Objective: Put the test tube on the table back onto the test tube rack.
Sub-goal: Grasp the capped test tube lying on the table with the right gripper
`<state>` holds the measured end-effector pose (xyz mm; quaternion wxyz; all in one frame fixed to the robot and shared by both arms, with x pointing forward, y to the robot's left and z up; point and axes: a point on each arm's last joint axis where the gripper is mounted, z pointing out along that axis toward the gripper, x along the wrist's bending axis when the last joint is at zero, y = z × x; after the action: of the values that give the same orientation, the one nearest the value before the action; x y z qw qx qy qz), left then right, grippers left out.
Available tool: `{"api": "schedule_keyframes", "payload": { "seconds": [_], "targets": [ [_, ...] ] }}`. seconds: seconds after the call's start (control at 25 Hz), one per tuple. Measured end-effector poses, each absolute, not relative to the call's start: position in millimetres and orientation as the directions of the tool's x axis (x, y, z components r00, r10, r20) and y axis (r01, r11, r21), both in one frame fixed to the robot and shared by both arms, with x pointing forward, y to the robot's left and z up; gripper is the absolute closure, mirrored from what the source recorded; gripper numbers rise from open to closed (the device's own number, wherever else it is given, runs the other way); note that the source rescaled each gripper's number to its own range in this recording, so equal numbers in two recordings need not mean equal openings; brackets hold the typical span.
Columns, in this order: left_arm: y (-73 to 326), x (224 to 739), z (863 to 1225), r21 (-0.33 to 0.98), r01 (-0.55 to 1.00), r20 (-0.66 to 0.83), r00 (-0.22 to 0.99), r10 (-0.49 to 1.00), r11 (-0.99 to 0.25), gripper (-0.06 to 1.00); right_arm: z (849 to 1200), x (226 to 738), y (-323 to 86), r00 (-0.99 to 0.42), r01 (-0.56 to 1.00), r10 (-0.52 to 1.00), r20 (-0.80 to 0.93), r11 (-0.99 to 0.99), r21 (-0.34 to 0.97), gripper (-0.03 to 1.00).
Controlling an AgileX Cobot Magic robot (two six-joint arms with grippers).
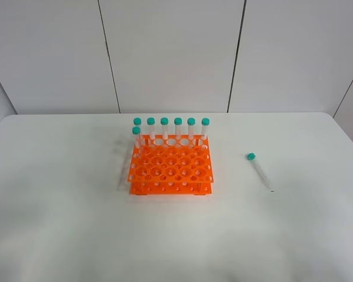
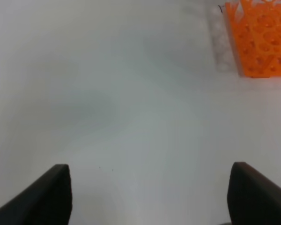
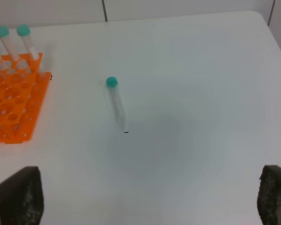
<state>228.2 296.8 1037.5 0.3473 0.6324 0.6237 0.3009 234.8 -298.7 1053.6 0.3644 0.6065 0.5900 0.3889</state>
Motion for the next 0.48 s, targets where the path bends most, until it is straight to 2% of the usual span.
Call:
{"api": "schedule_keyframes", "payload": {
  "seconds": [0.48],
  "targets": [
    [296.8,228.2,1037.5,0.815,0.58,-0.053,0.041,0.998,0.019,0.0,1061.5,242.2,-298.5,0.003,0.467,0.999,0.041,-0.038,0.884,-0.03]
  ]
}}
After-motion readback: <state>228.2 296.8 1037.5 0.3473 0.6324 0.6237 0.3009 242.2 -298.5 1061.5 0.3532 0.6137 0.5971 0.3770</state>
